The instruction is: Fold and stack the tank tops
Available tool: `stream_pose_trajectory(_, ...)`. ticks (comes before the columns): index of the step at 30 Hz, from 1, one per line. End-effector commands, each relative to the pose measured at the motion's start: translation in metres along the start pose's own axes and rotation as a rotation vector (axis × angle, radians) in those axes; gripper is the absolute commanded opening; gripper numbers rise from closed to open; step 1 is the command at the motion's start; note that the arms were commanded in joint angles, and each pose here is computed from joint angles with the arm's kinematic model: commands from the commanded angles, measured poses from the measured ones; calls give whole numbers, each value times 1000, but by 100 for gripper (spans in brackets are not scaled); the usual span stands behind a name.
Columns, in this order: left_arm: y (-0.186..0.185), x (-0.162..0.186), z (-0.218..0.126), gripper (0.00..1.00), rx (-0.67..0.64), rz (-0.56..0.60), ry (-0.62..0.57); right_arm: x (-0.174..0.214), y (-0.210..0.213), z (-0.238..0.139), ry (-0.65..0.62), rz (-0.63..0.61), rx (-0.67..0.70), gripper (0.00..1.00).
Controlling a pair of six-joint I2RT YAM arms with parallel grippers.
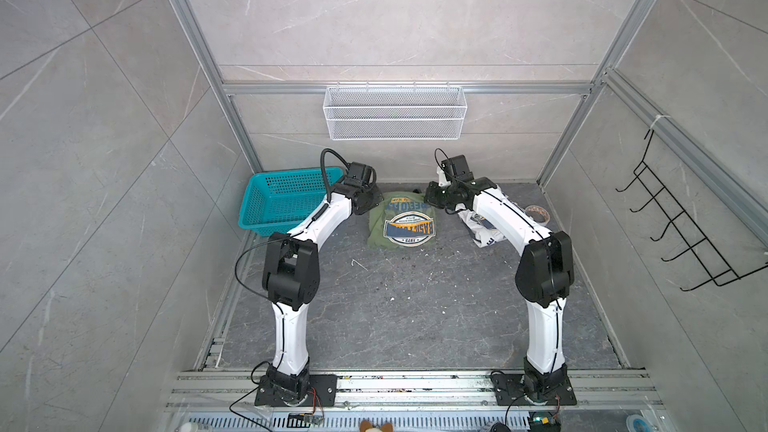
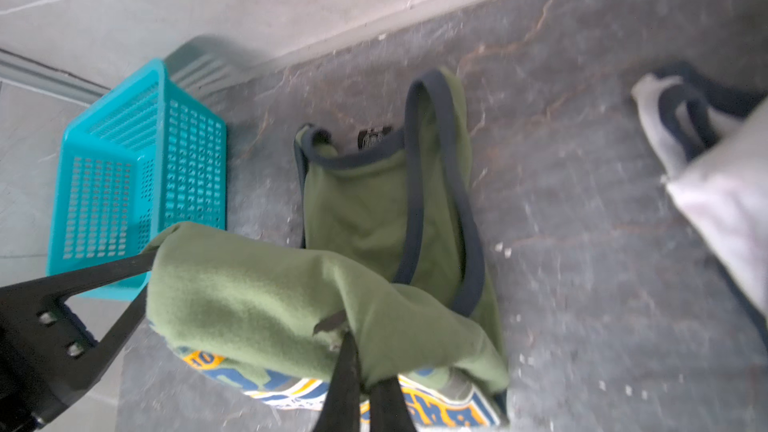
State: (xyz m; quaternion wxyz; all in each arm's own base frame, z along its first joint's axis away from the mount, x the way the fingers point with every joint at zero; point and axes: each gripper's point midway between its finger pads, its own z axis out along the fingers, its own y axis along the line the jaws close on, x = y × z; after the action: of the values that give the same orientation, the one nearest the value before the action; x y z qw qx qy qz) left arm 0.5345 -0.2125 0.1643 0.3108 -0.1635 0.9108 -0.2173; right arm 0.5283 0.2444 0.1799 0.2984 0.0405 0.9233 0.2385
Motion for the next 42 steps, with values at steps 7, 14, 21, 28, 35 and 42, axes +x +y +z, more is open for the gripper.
stream_pose_trajectory(7, -12, -53, 34, 12, 50, 14, -99, -44, -1, 37, -95, -51, 29, 4)
stream_pose_trajectory(14, -4, -55, 61, 51, 26, 4, -61, -49, -17, 59, -78, -47, 119, 57)
stream_pose_trajectory(21, -24, -70, 4, 78, 23, 106, -121, -46, -19, 35, -75, -78, 155, 65)
stream_pose_trajectory(28, -1, -10, 14, 83, -38, 145, -10, -5, -34, 39, -40, -33, 82, 67)
stream_pose_trajectory(35, 25, 20, 47, 90, -111, 136, 73, 23, -54, 74, 83, 23, 54, 93)
stream_pose_trajectory(42, 43, 33, 70, 92, -167, 133, 120, 40, -69, 100, 163, 59, 67, 94)
